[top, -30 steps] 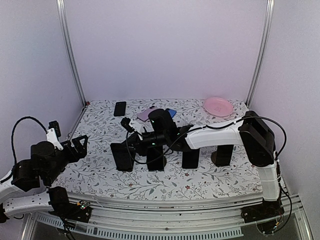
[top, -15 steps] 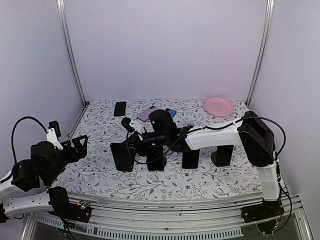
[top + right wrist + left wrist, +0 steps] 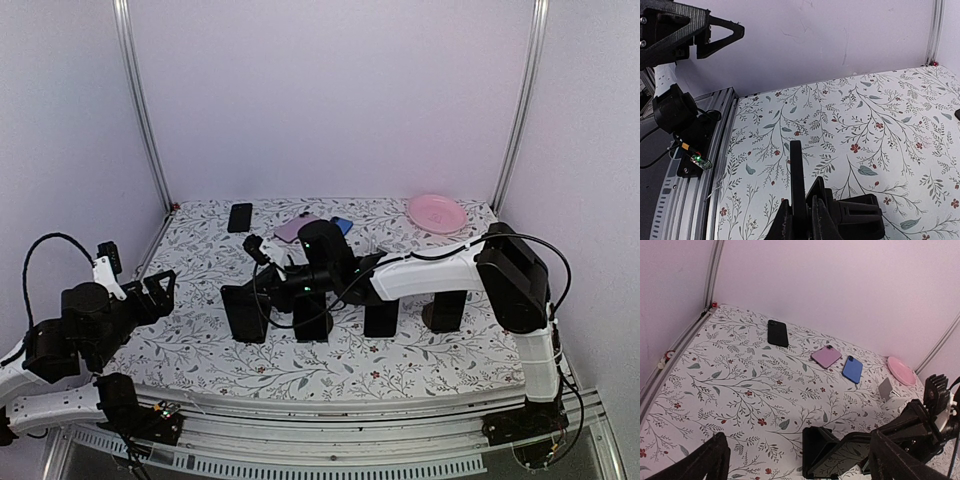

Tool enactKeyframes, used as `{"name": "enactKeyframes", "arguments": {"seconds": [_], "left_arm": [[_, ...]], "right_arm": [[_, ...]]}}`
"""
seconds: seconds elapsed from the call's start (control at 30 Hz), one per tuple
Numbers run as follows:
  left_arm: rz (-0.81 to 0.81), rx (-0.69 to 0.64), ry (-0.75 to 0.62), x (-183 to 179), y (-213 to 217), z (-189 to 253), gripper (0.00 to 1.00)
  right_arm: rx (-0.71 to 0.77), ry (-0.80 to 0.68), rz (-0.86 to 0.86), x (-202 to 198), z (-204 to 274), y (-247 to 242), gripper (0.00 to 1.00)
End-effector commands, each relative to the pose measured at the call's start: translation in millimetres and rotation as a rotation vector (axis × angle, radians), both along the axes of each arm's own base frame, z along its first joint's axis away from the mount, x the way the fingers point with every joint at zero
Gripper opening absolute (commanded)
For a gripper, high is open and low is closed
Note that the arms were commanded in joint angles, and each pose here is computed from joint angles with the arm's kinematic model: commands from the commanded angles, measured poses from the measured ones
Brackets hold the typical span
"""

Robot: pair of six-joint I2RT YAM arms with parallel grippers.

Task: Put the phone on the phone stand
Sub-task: Place the phone stand on the phone stand.

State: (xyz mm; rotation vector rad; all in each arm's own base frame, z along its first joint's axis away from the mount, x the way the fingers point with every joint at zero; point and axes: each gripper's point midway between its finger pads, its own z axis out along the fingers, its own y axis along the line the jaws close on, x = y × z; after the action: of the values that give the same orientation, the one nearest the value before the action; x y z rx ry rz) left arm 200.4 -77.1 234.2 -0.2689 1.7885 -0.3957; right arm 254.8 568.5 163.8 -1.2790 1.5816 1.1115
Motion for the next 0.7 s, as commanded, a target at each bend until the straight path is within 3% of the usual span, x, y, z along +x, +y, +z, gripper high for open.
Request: {"name": "enactKeyframes", "arguments": {"seconds": [0.0, 0.2, 0.5, 0.67], "left_arm": [[0.006, -0.027, -0.025, -2, 5, 4, 0.97], [0.004, -0.028, -0.025, -2, 5, 4, 0.97], [-0.002, -0.017, -0.017, -1, 2, 3, 0.97], [-0.008, -0.016, -0.009, 1, -2, 3, 0.97]], "right_arm": [[0.028, 0.004, -0.01, 4, 1, 2, 0.1], [0.034, 0.005, -0.017, 5, 7, 1, 0.3], [0.038, -0.004, -0.039, 8, 19, -1, 0.47], [0.04, -0.016, -0.068, 13, 31, -3, 0.69]]}}
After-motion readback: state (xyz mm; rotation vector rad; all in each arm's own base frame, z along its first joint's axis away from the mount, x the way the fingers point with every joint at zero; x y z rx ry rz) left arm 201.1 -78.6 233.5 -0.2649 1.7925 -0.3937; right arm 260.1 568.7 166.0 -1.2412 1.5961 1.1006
